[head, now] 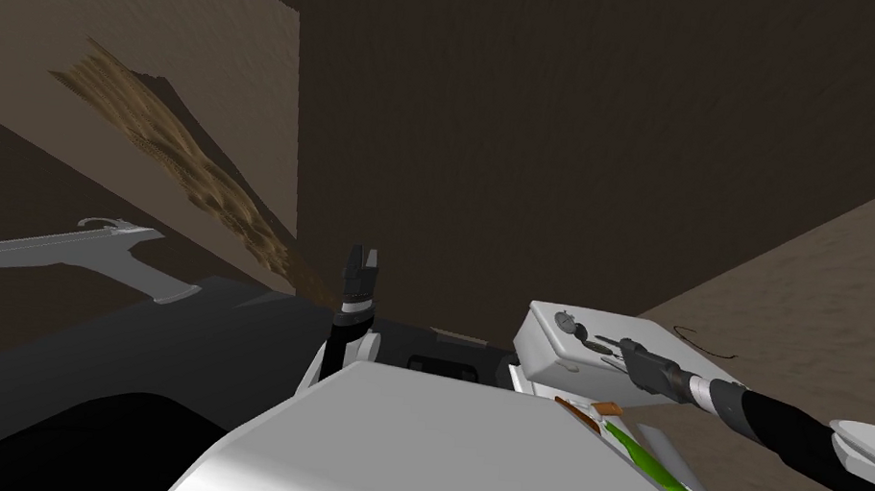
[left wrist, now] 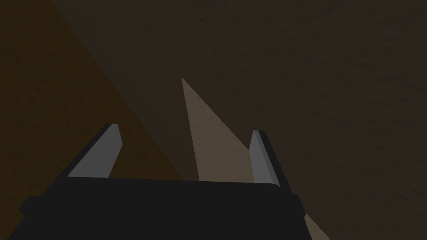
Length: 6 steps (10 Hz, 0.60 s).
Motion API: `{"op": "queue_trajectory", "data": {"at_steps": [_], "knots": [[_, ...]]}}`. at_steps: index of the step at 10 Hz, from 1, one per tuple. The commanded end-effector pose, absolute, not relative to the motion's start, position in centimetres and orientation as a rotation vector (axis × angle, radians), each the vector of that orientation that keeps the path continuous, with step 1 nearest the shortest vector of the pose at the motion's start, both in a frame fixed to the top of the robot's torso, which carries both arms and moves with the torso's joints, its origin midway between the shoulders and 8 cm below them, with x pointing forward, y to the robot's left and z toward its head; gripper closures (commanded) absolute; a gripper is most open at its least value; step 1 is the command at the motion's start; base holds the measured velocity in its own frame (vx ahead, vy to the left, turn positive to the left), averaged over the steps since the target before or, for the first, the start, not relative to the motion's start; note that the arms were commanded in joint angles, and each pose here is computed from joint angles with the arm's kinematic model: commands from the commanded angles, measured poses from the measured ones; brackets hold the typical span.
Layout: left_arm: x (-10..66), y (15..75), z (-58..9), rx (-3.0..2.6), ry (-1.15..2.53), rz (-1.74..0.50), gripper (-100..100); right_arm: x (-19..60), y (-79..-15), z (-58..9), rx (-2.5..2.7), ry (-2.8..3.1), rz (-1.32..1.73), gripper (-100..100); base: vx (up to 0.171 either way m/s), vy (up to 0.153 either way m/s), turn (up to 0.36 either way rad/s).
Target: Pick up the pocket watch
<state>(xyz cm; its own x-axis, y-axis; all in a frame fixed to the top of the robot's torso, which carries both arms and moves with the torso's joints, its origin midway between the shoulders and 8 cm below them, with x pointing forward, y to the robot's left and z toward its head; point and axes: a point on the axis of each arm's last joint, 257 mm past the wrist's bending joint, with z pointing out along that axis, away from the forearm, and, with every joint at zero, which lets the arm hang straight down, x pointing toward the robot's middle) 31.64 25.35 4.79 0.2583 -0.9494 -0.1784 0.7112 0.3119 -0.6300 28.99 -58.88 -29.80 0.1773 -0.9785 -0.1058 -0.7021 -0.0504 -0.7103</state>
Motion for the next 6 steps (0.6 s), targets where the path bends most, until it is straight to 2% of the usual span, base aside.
{"op": "queue_trajectory", "data": {"at_steps": [1,4,5,6], "knots": [[31.64,25.35,4.79,-0.475,0.593,-1.184,0,28.99,-58.88,-29.80,-1.815,1.586,-0.551,100,-0.003,0.002,-0.010],[31.64,25.35,4.79,-0.475,0.593,-1.184,0,29.01,-58.92,-29.77,-1.816,1.586,-0.553,100,0.000,0.000,0.000],[31.64,25.35,4.79,-0.475,0.593,-1.184,0,29.00,-58.92,-29.78,-1.816,1.586,-0.552,0,0.000,0.000,0.000],[31.64,25.35,4.79,-0.475,0.593,-1.184,0,29.21,-58.73,-29.91,-1.835,1.604,-0.559,100,-0.015,-0.062,-0.035]]}}
